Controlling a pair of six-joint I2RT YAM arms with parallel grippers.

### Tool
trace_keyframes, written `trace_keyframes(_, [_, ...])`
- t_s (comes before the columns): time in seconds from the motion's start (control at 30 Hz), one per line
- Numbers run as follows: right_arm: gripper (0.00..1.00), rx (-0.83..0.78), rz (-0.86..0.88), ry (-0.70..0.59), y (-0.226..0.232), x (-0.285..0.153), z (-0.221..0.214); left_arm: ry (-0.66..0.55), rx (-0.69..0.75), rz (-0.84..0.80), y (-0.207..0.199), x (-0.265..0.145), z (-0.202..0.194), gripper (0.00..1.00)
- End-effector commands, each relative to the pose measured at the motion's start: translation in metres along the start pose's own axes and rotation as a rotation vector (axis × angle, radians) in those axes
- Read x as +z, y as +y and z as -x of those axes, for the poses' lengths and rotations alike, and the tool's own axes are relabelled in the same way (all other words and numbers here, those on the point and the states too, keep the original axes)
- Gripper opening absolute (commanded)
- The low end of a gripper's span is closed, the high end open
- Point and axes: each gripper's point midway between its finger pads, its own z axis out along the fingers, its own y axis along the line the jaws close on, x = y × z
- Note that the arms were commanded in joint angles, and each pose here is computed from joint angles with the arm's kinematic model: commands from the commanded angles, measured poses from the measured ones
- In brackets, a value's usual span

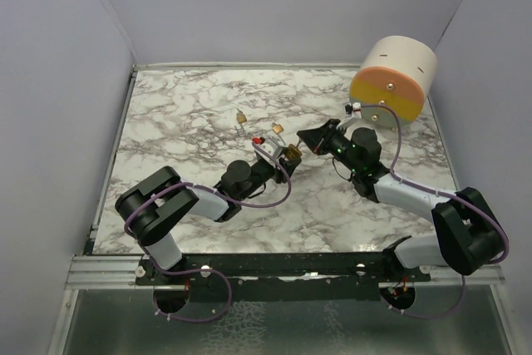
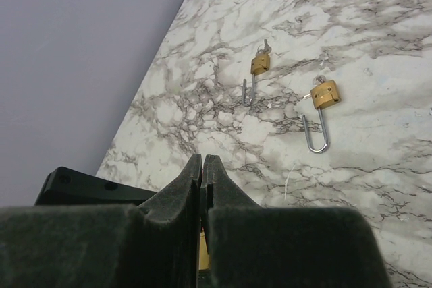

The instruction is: Unlock with the key

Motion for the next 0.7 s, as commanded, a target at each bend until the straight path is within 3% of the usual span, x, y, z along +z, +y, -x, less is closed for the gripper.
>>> trace_keyframes(0.0, [0.01,-0.022,0.013,-0.051,0.008,0.002,0.011,-0.091,-0.009,-0.029,-0.008,0.003,0.022,0.00])
trace_keyframes(0.67, [0.01,-0.042,-0.023,-0.049,0.004,-0.003,0.004,-0.100,-0.020,0.047,0.004,0.007,0.035,0.00])
